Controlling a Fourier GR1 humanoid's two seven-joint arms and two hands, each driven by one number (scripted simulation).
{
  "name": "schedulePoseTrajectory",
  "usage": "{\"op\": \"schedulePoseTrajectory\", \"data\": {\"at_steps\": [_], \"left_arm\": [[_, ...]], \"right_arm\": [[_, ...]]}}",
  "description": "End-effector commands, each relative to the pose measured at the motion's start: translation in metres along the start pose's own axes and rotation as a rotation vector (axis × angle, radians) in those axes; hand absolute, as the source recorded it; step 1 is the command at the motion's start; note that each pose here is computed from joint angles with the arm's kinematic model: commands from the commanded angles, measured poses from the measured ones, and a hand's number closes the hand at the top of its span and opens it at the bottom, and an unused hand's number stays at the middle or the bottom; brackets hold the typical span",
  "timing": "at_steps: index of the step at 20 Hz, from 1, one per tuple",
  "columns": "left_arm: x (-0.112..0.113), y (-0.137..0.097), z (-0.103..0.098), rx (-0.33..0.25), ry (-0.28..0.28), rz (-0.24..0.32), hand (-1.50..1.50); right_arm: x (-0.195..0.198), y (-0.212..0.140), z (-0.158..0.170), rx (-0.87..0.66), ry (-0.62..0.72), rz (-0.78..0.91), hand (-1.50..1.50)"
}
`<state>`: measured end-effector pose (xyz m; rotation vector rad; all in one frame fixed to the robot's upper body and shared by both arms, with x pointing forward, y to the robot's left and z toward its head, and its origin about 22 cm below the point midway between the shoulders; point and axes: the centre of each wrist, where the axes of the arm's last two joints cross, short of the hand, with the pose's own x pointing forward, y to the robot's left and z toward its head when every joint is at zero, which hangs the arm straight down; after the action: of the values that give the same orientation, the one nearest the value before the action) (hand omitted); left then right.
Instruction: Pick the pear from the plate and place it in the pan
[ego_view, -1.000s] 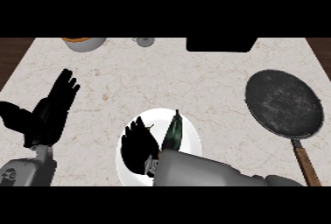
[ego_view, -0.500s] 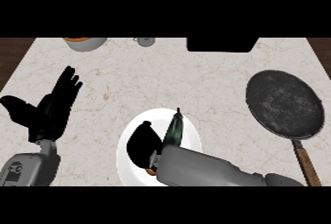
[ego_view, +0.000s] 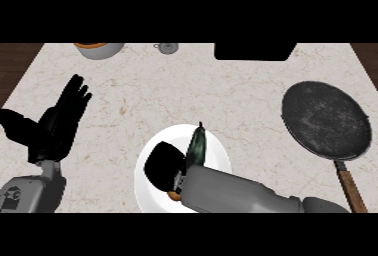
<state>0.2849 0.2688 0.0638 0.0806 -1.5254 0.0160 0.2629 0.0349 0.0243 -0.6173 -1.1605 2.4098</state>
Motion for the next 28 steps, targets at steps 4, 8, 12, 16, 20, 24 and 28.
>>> {"op": "schedulePoseTrajectory", "data": {"at_steps": [4,8,12,16,20,24,28], "left_arm": [[-0.009,0.001,-0.002,-0.005,0.004,0.007,0.00],[-0.006,0.011,0.005,0.053,0.020,0.000,0.00],[-0.012,0.020,0.012,0.097,0.027,0.003,0.00],[-0.023,0.014,0.021,0.072,0.057,0.015,0.00],[-0.016,0.012,0.019,0.066,0.039,0.003,0.00],[-0.006,0.010,0.013,0.078,0.019,-0.016,0.00],[-0.013,0.022,0.016,0.045,0.013,0.025,0.00]], "right_arm": [[-0.008,-0.003,-0.003,-0.058,-0.056,-0.078,1.50],[-0.033,0.015,0.000,-0.122,0.278,-0.390,1.50],[-0.087,0.029,0.016,-0.184,0.626,-0.710,1.50],[-0.082,-0.015,0.044,-0.440,0.780,-0.578,1.50],[-0.081,-0.051,0.083,-0.623,0.876,-0.463,1.50],[-0.076,-0.063,0.129,-0.663,0.944,-0.456,1.50],[-0.094,-0.069,0.177,-0.688,0.982,-0.486,1.50]]}}
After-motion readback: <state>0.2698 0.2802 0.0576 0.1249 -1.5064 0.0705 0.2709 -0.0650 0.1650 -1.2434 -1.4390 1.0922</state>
